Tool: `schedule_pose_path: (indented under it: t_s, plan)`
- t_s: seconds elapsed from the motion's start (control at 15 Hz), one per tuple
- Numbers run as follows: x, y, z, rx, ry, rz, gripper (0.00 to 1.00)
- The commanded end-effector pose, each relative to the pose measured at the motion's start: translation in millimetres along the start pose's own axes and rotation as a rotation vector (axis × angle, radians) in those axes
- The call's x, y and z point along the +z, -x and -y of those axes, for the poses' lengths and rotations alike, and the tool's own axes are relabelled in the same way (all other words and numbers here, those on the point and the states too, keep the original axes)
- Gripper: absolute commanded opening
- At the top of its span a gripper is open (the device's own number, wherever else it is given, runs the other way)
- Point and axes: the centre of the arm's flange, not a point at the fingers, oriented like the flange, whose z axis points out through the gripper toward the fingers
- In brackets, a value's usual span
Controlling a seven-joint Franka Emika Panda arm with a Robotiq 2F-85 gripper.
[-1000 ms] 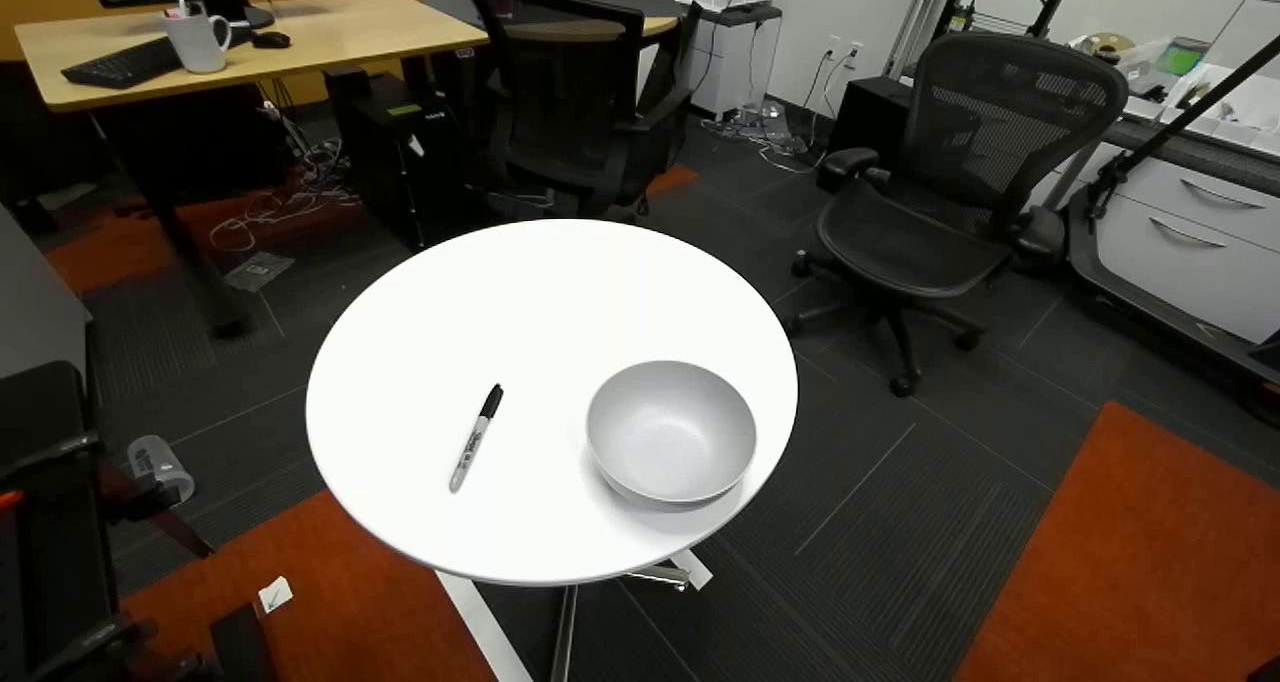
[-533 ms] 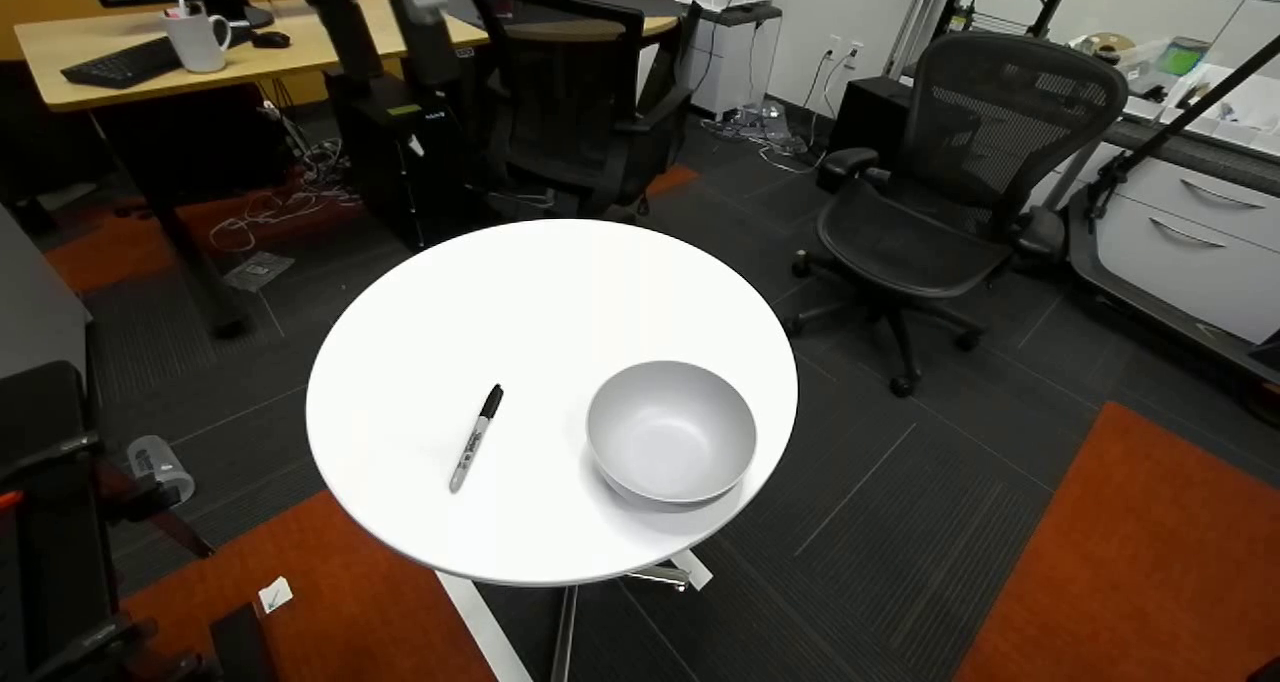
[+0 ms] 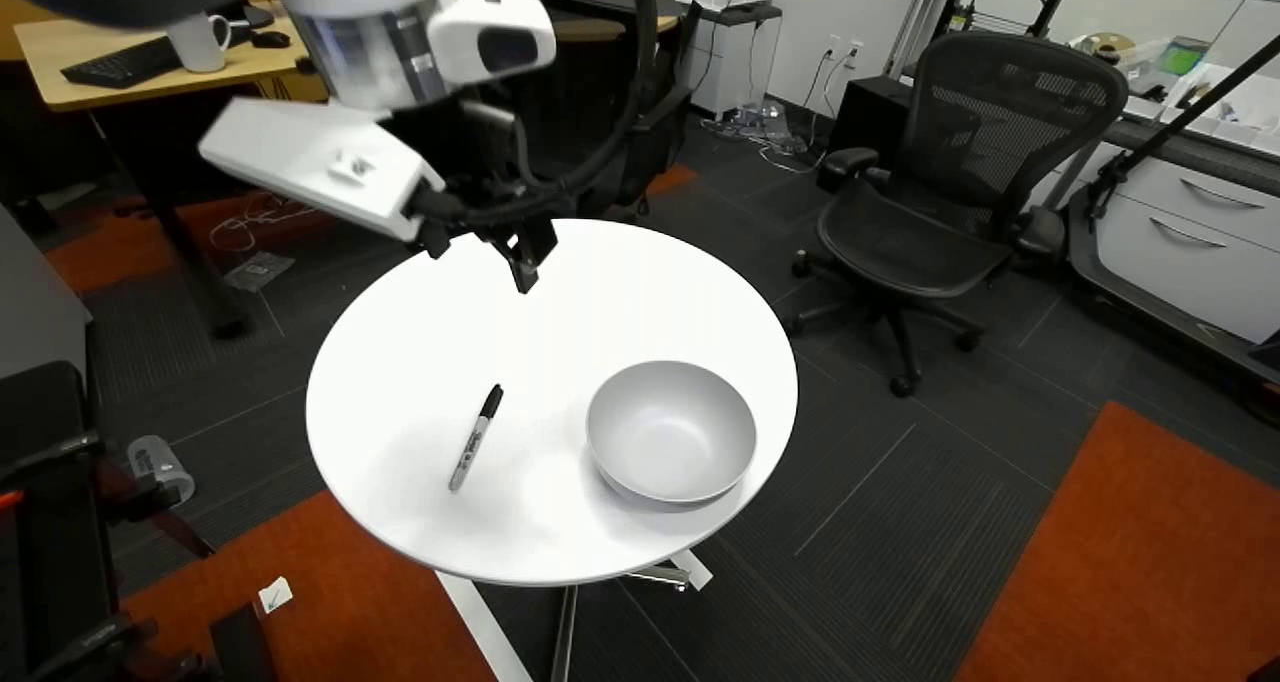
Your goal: Pick up the marker from the table and put it in the bowl
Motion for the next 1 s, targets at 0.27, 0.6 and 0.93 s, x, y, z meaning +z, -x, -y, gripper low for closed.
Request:
schedule_pose_path:
  t_s: [0.27,0.6,0.93]
  plan:
    - [94.7,-0.6,-21.7,-0.184,-0.182,0.092,1.0]
    - [131.8,0.4,-31.1,-0.21,-0.191,0.163,1.0]
    - [158.3,5.7,-17.3,-0.223,-0.172,0.195,1.0]
